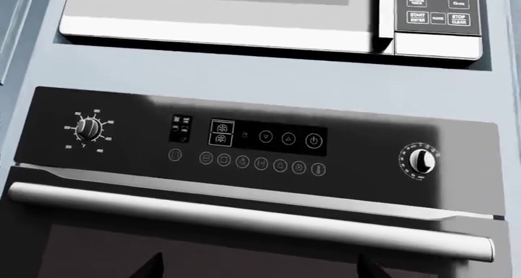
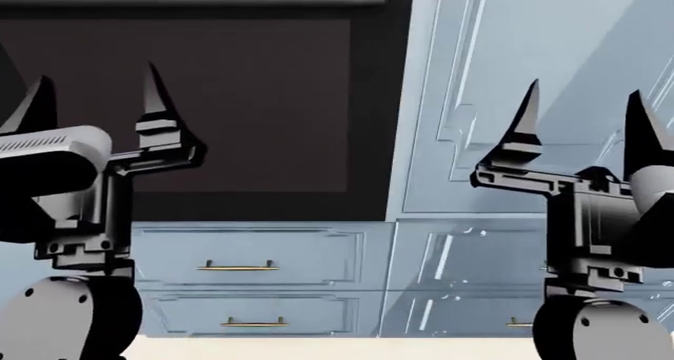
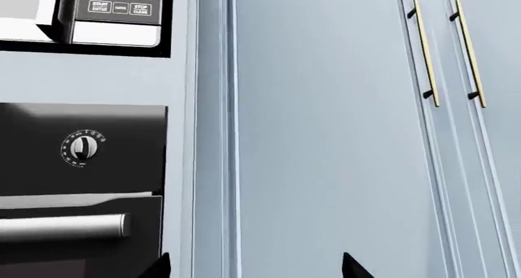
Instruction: Preheat the oven by turning the temperature knob.
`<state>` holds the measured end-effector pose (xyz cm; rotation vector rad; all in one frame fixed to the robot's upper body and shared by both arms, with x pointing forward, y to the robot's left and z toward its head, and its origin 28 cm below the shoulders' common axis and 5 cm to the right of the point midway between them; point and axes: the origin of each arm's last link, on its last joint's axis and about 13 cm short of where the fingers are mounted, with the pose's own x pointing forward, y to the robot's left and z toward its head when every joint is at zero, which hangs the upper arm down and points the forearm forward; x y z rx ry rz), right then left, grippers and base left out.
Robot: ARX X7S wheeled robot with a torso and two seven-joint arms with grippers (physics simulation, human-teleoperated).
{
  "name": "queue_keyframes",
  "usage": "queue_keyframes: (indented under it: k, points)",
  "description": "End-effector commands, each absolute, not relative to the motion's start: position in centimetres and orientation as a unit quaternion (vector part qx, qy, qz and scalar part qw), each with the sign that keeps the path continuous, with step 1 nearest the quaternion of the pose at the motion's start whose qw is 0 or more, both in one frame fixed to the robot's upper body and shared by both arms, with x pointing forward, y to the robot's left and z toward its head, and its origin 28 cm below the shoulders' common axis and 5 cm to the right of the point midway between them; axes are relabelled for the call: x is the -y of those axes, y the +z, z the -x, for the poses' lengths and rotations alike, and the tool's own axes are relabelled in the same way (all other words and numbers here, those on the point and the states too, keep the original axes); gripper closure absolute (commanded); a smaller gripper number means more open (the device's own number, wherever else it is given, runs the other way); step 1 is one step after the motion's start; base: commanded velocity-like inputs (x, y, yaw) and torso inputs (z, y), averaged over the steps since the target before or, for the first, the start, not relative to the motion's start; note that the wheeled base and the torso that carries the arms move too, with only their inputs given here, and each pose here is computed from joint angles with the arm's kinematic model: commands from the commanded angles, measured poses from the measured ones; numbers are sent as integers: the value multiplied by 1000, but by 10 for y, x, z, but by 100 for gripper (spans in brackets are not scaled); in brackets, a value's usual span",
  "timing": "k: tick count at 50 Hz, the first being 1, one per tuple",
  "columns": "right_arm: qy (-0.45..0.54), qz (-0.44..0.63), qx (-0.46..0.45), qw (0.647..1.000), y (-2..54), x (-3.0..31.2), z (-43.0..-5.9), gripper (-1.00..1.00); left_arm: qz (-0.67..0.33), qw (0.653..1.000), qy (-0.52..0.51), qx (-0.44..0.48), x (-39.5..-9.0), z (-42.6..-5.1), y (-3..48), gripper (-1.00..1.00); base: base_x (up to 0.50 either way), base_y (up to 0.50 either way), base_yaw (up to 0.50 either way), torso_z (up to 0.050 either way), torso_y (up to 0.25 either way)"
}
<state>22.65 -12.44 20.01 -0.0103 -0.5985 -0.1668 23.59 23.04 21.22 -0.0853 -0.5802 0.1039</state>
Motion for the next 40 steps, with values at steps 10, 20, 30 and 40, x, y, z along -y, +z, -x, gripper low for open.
queue_keyframes:
  k: [10,20,30,40]
  points:
    - [-70,0,316,946,213,125,-214,-100,43,950,32,307,-231,-217,228,-100,0,426,0,0,0]
    - [-74,1,317,945,214,125,-215,-100,40,950,31,308,-231,-218,227,-100,0,500,0,0,0]
    - [-70,3,318,945,213,124,-213,-100,37,950,31,308,-231,-218,227,-100,0,500,0,0,0]
    - [-70,3,320,945,213,125,-213,-100,35,950,29,307,-230,-218,226,-100,0,500,0,0,0]
